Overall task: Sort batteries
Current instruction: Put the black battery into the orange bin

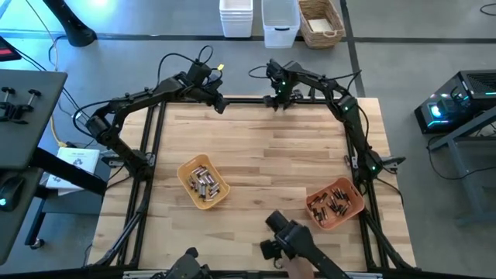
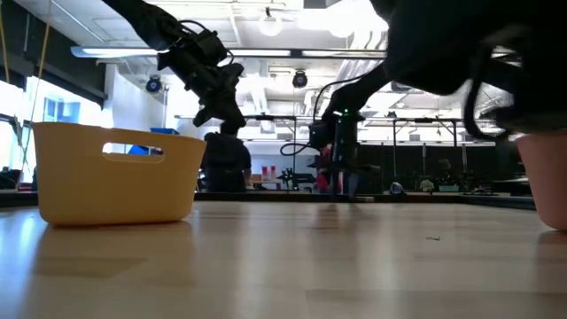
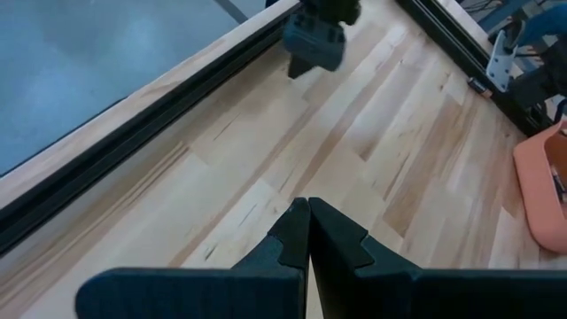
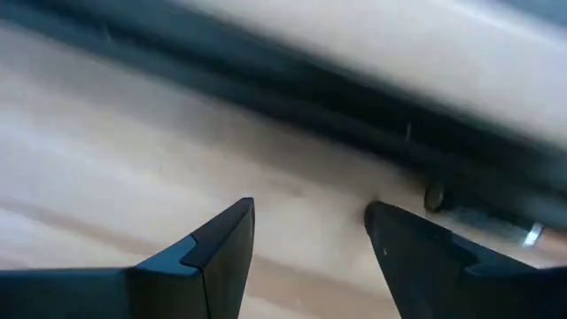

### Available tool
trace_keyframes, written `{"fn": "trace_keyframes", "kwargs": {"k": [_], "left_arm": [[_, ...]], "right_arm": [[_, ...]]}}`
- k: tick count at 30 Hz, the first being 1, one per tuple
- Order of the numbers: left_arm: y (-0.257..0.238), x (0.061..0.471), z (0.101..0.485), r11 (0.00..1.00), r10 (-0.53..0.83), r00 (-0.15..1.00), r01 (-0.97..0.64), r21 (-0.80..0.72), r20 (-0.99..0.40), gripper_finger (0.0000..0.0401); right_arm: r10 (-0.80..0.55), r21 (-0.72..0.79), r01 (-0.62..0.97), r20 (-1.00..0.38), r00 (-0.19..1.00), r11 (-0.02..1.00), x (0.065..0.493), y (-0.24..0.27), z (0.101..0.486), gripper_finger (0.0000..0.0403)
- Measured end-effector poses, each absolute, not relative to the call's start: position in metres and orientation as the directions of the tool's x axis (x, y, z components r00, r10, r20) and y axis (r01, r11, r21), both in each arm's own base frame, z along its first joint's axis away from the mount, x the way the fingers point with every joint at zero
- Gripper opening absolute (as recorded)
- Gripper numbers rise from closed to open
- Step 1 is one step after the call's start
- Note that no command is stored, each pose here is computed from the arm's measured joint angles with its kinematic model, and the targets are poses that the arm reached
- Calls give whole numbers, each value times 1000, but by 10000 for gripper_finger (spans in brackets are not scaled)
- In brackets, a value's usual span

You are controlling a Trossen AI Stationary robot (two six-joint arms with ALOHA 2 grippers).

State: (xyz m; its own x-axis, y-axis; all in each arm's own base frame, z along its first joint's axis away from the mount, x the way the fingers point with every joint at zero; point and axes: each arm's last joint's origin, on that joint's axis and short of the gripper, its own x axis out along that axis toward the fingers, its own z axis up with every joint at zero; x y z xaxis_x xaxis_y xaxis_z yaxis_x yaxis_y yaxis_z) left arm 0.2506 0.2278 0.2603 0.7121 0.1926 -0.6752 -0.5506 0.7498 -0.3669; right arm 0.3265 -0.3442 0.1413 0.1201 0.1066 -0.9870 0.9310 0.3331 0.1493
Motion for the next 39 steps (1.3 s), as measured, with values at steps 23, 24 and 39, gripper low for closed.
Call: {"fn": "trace_keyframes", "kwargs": {"k": [23,24,39], "left_arm": [[227,254,263,791,212,723,-522,-319,-658,0],[227,254,262,794,211,723,-520,-317,-658,0],[226,255,260,812,194,719,-499,-302,-667,0]], "right_arm": [[-13,-499,773,-843,-538,393,267,-330,164,219],[30,-460,808,-863,-504,368,263,-327,165,219],[-70,-236,935,-962,-263,-263,177,-291,191,219]]}}
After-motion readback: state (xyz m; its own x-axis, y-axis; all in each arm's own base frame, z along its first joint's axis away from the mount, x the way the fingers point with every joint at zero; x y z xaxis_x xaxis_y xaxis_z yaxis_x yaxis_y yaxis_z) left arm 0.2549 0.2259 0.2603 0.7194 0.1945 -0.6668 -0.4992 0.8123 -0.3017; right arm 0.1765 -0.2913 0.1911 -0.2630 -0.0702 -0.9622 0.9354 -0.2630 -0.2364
